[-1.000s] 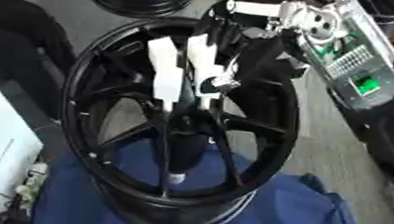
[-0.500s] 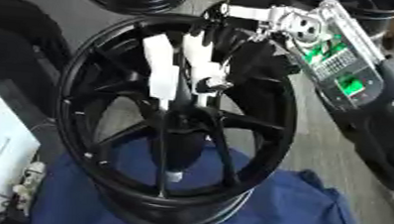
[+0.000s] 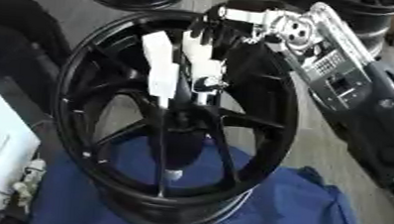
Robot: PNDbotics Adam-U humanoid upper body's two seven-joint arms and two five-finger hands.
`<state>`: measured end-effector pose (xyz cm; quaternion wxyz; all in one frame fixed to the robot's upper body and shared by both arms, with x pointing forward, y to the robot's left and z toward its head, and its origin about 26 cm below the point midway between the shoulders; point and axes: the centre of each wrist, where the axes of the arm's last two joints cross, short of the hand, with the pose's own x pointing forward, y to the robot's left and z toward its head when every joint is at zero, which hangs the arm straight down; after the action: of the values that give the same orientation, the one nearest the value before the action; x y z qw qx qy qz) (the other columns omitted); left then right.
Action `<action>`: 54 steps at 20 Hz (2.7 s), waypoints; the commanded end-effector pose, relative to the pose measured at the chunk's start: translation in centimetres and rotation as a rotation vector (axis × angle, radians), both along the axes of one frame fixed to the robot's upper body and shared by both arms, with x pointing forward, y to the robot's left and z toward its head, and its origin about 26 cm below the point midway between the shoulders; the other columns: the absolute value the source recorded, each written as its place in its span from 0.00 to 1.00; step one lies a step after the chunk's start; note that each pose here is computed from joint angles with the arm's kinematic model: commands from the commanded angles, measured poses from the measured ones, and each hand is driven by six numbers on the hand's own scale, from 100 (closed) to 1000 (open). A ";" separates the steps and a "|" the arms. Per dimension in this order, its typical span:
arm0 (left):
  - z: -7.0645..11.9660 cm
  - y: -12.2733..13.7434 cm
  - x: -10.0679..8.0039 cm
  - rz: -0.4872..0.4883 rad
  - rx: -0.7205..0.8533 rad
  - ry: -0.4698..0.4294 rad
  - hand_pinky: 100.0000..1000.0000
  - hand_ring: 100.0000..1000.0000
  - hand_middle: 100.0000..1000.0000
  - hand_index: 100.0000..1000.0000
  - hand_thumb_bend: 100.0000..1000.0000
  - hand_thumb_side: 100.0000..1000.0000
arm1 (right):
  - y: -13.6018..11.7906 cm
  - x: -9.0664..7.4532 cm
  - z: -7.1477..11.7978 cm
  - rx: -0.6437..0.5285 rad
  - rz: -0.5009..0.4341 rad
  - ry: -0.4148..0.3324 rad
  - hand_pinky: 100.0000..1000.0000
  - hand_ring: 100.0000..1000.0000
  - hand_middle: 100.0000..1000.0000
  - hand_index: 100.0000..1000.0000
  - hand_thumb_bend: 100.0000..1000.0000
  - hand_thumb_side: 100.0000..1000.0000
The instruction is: Pull the pin out of the wheel hub.
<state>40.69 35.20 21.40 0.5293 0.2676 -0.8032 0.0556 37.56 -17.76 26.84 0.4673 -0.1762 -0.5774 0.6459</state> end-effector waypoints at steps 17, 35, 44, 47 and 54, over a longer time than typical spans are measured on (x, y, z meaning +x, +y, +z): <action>1.4 0.4 -0.3 0.008 0.014 -0.034 0.71 0.78 0.73 0.77 0.44 0.70 | -0.6 0.6 0.2 -0.014 -0.028 -0.017 0.74 0.68 0.56 0.70 0.50 0.11; 1.3 0.4 -0.3 0.002 0.020 -0.026 0.71 0.79 0.73 0.76 0.43 0.71 | -1.0 0.1 0.2 -0.005 -0.043 -0.024 0.74 0.68 0.56 0.61 0.52 0.09; 1.3 0.4 -0.3 -0.004 0.027 -0.022 0.72 0.79 0.73 0.75 0.43 0.71 | -1.0 -0.1 0.3 -0.015 -0.038 -0.024 0.74 0.68 0.56 0.58 0.53 0.10; 1.2 0.4 -0.3 -0.006 0.027 -0.020 0.72 0.79 0.73 0.75 0.43 0.71 | -1.0 -0.1 0.1 -0.021 -0.040 -0.021 0.74 0.67 0.56 0.60 0.53 0.10; 1.2 0.3 -0.3 -0.007 0.027 -0.020 0.72 0.79 0.73 0.74 0.43 0.71 | -0.9 0.0 0.0 -0.006 -0.042 -0.016 0.73 0.66 0.54 0.61 0.51 0.09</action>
<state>40.62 35.17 21.21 0.5349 0.2650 -0.8007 0.0496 37.75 -18.15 25.83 0.4815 -0.1816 -0.5694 0.6410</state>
